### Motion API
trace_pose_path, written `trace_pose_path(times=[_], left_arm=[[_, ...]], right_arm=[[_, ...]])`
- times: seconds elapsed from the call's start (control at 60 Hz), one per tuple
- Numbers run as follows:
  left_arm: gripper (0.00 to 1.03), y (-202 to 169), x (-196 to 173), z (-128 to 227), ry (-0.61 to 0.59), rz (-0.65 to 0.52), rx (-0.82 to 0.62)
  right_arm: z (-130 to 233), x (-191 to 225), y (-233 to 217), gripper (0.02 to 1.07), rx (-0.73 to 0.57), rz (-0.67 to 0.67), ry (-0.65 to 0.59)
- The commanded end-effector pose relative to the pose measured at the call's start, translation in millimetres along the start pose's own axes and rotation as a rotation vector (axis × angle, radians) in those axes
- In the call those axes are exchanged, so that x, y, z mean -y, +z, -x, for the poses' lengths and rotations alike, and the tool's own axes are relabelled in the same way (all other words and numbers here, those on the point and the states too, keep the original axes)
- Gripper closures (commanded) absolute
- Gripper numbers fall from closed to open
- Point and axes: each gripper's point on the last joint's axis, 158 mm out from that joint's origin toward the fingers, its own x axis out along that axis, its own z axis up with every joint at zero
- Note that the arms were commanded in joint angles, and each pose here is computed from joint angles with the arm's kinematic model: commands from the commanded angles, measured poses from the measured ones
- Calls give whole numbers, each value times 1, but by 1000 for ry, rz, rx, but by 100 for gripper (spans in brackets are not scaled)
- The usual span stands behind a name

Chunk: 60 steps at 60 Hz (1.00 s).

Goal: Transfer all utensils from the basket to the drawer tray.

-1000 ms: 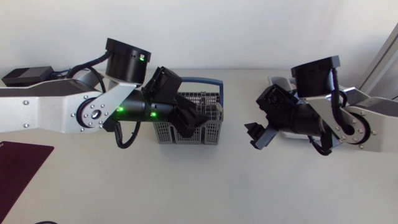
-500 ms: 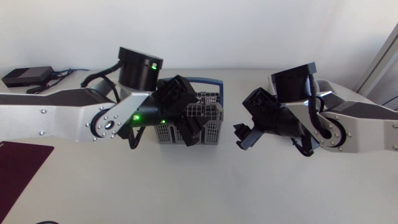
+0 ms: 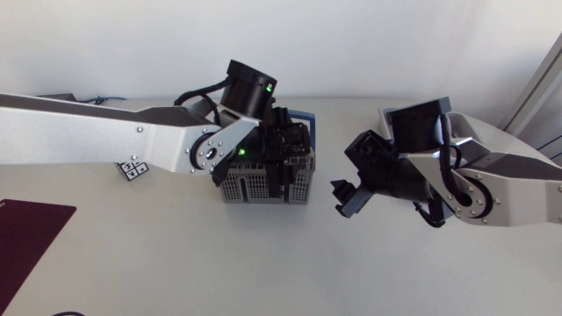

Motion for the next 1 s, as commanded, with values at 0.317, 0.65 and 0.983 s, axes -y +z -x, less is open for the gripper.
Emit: trace_pose_path(times=[0.317,0.65,0.983], left_arm=[[39,0,-4,-29,-69,-304,-53],[52,-2,-10,-48,-75,-403,-84],[66,3,-9,-53,-68,-458,-95]], right_arm=[[-13,-5,-12,22,-7,11,19],[-20,-7,-16,22,-8,21,36],[-20,-9,-16,22,1,25,40]])
